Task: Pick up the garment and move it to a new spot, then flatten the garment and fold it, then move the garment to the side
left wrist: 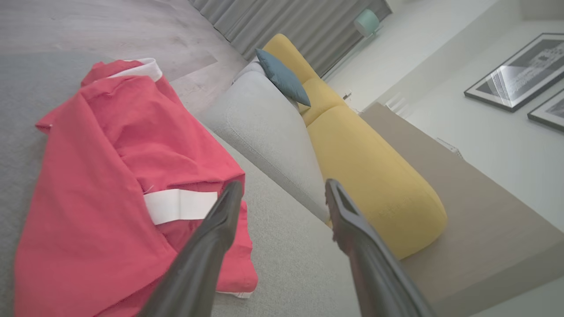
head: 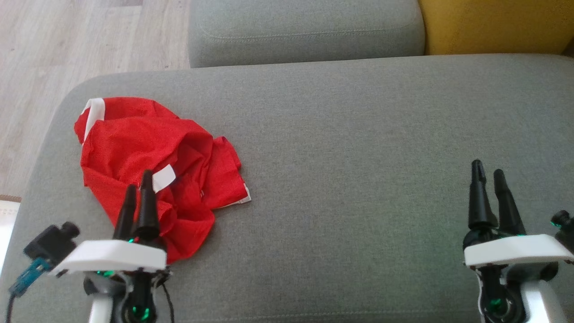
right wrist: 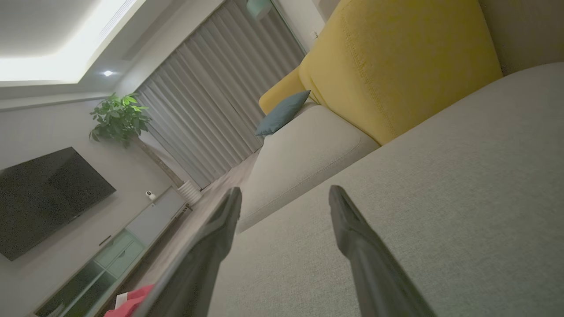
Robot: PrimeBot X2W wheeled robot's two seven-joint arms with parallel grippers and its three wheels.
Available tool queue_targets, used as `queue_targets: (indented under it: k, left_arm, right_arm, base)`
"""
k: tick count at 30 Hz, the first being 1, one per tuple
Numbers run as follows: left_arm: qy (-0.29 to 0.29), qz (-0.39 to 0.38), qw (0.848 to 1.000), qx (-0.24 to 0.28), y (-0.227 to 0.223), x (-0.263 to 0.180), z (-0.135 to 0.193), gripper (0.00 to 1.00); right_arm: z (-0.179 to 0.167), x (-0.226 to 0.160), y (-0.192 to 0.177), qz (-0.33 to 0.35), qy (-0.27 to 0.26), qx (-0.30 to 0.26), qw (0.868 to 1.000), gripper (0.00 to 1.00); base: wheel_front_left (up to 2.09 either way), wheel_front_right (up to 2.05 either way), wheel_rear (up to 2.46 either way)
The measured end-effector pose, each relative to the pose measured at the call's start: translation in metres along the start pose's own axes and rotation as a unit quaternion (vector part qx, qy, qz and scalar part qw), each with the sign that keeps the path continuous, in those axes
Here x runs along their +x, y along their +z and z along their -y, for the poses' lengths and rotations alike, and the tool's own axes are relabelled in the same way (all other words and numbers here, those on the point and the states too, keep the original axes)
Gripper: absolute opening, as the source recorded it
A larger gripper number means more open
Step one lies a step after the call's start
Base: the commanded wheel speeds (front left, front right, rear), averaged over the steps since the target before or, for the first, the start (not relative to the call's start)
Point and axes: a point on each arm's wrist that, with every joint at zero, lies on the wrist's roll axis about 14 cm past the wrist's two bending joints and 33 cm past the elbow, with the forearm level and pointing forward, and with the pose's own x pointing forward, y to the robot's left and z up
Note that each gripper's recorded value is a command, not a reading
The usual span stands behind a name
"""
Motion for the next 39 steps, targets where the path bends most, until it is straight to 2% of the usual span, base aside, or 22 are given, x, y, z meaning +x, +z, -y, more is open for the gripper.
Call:
queue_targets:
  k: [8, 15, 27, 35, 39]
  left_arm:
    - [-0.028, -0.006, 0.995, 0.1, -0.012, 0.0, 0.02, 1.0]
    - [-0.036, -0.013, 0.982, 0.184, -0.021, -0.002, 0.025, 1.0]
    - [-0.053, 0.003, 0.96, 0.275, -0.025, -0.002, 0.04, 1.0]
    - [-0.075, 0.025, 0.937, 0.339, -0.026, -0.008, 0.054, 1.0]
    - [-0.073, 0.049, 0.938, 0.335, -0.017, -0.007, 0.061, 1.0]
  right_arm:
    - [-0.011, 0.0, -0.003, -0.001, 0.019, -0.074, 0.997, 1.0]
    - [-0.015, -0.001, -0.004, 0.001, 0.029, -0.129, 0.991, 1.0]
    - [-0.021, -0.003, 0.001, 0.015, 0.043, -0.202, 0.978, 1.0]
    - [-0.033, -0.003, 0.006, 0.032, 0.063, -0.256, 0.964, 1.0]
    - [-0.037, -0.003, 0.005, 0.037, 0.07, -0.26, 0.962, 1.0]
  base:
    - [0.0, 0.0, 0.0]
    - [0.0, 0.0, 0.0]
    - [0.0, 0.0, 0.0]
    - [0.0, 0.0, 0.0]
    - [0.0, 0.0, 0.0]
